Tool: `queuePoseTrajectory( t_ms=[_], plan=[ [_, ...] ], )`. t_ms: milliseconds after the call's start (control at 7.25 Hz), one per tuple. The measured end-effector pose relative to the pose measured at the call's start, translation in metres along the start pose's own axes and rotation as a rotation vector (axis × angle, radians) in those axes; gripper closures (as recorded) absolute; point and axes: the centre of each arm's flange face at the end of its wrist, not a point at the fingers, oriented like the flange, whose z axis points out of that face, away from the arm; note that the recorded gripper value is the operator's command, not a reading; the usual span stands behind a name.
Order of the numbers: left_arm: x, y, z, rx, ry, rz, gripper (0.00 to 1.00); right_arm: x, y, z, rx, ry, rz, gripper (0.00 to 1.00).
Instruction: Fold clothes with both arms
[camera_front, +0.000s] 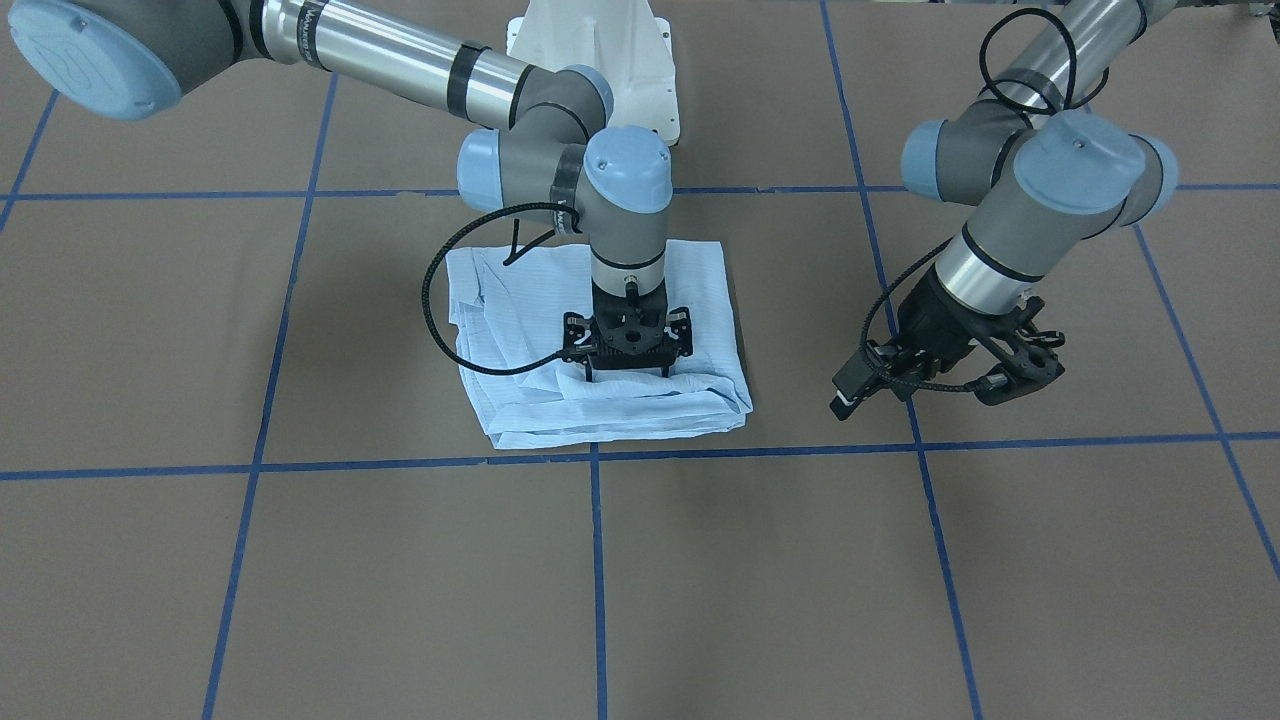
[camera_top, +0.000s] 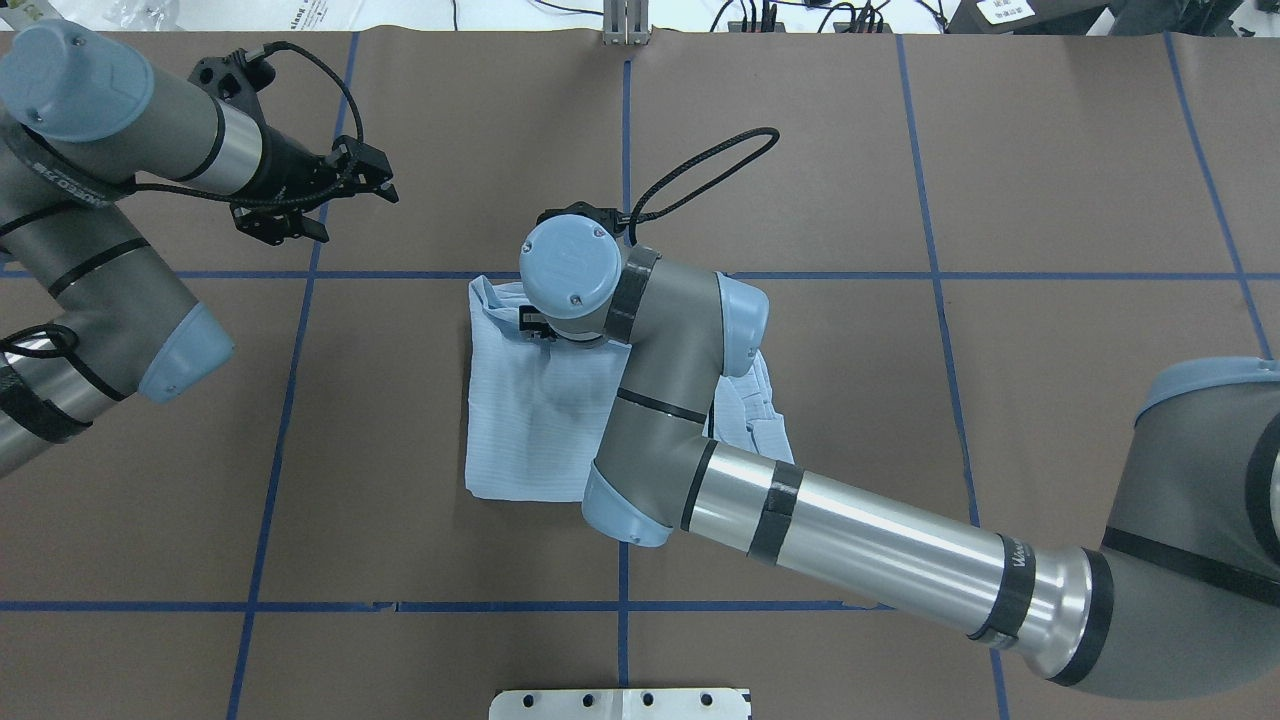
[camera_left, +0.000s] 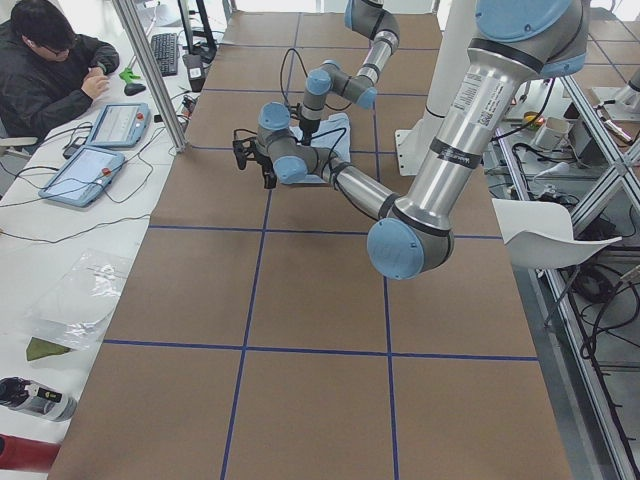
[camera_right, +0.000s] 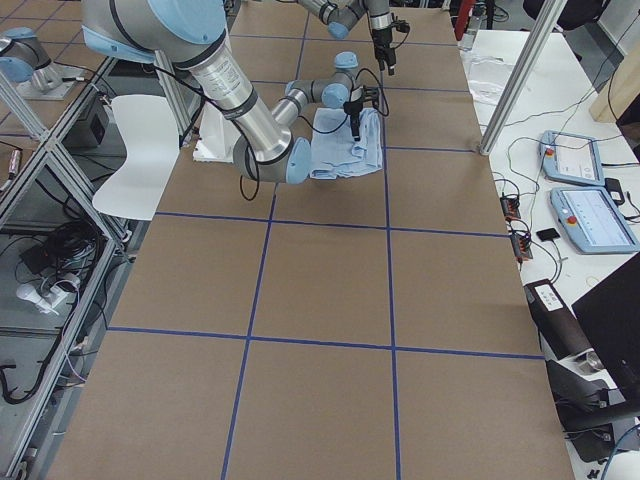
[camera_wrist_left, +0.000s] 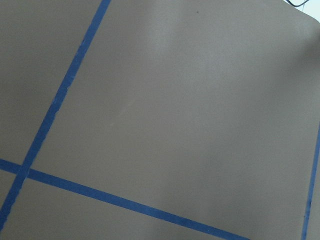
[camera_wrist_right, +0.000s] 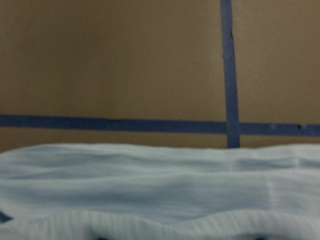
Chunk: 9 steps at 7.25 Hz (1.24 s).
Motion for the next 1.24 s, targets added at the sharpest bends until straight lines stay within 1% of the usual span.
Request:
queuePoseTrajectory(
  t_ms=[138, 276, 552, 828, 966, 1104, 1242],
  plan=[
    [-0.002, 0.000, 0.000, 0.000, -0.002, -0.002, 0.00, 0.007, -0.018, 0.013, 0.034, -0.004, -0.013, 0.00],
    [-0.002, 0.000, -0.001, 0.000, -0.001, -0.002, 0.00, 0.016, -0.039, 0.016, 0.065, -0.003, -0.030, 0.00],
    [-0.002, 0.001, -0.002, 0.000, 0.001, -0.001, 0.00, 0.034, -0.083, 0.004, 0.130, -0.002, -0.050, 0.00],
    [-0.002, 0.000, -0.003, 0.002, 0.003, 0.000, 0.00, 0.036, -0.104, -0.015, 0.173, -0.039, -0.052, 0.00],
    [-0.001, 0.000, -0.005, 0.003, 0.005, 0.001, 0.00, 0.034, -0.104, -0.027, 0.173, -0.067, -0.054, 0.00],
    [0.000, 0.000, -0.007, 0.004, 0.008, 0.003, 0.00, 0.034, -0.097, -0.035, 0.152, -0.093, -0.060, 0.00],
    [-0.001, 0.001, -0.008, 0.004, 0.009, 0.003, 0.00, 0.034, -0.083, -0.033, 0.115, -0.099, -0.068, 0.00]
  ],
)
